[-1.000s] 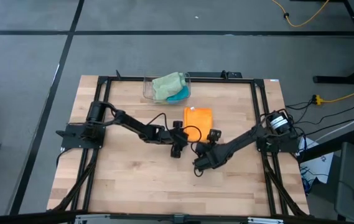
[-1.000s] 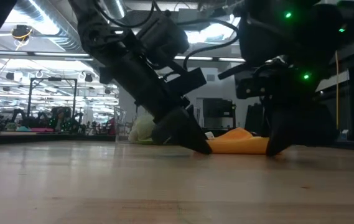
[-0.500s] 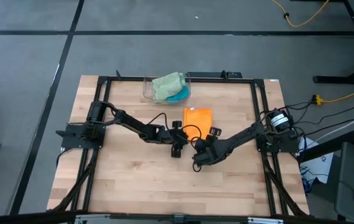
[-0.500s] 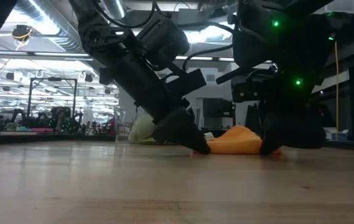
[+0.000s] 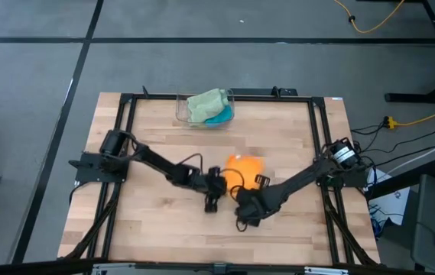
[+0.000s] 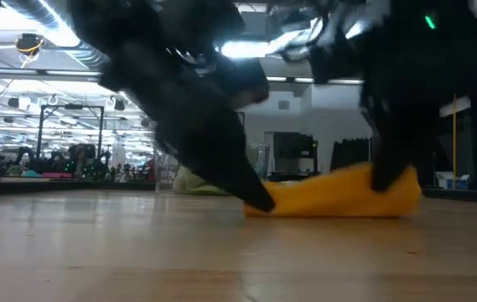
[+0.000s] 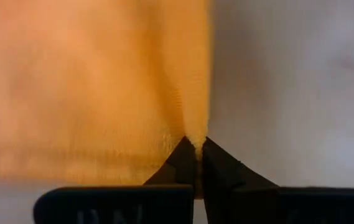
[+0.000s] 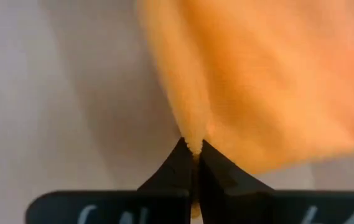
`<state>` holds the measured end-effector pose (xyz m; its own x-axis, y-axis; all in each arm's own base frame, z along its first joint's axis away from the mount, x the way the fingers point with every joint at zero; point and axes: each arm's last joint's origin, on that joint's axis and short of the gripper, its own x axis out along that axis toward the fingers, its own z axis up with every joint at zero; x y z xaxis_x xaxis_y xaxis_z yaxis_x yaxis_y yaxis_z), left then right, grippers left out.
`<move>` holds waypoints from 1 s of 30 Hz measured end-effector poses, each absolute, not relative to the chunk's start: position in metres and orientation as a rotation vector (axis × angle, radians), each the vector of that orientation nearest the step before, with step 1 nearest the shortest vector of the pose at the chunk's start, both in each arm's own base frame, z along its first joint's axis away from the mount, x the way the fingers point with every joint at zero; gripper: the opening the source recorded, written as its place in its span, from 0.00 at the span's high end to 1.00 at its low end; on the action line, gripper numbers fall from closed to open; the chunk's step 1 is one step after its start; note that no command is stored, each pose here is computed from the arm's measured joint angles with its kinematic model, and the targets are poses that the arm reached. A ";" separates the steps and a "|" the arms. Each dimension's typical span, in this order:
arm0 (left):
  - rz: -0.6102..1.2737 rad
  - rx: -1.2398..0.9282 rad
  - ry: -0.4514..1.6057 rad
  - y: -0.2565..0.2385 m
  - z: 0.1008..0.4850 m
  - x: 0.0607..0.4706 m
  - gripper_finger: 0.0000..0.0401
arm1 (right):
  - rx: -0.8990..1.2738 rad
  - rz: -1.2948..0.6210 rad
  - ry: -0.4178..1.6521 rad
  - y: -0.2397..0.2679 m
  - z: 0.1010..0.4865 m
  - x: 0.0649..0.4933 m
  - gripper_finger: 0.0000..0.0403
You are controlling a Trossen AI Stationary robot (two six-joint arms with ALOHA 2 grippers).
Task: Fold microfiber towels
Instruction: Fold the orange towel
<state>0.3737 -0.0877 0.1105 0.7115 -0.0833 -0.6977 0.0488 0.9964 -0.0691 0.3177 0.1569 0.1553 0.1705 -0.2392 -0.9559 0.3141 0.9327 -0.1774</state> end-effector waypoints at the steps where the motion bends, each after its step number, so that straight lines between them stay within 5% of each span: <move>1: -0.099 -0.052 0.779 -0.098 0.113 0.370 1.00 | 0.088 -0.371 1.332 0.163 0.162 0.320 0.98; 7: -0.191 -0.048 0.713 -0.139 0.153 0.356 1.00 | 0.136 -0.260 1.251 0.197 0.195 0.325 0.99; 14: -0.069 0.066 0.646 -0.128 0.186 0.348 1.00 | 0.093 -0.325 1.224 0.189 0.192 0.326 0.99; 30: 0.145 0.038 0.750 -0.045 0.172 0.365 0.98 | -0.064 -0.559 1.215 0.136 0.189 0.337 0.96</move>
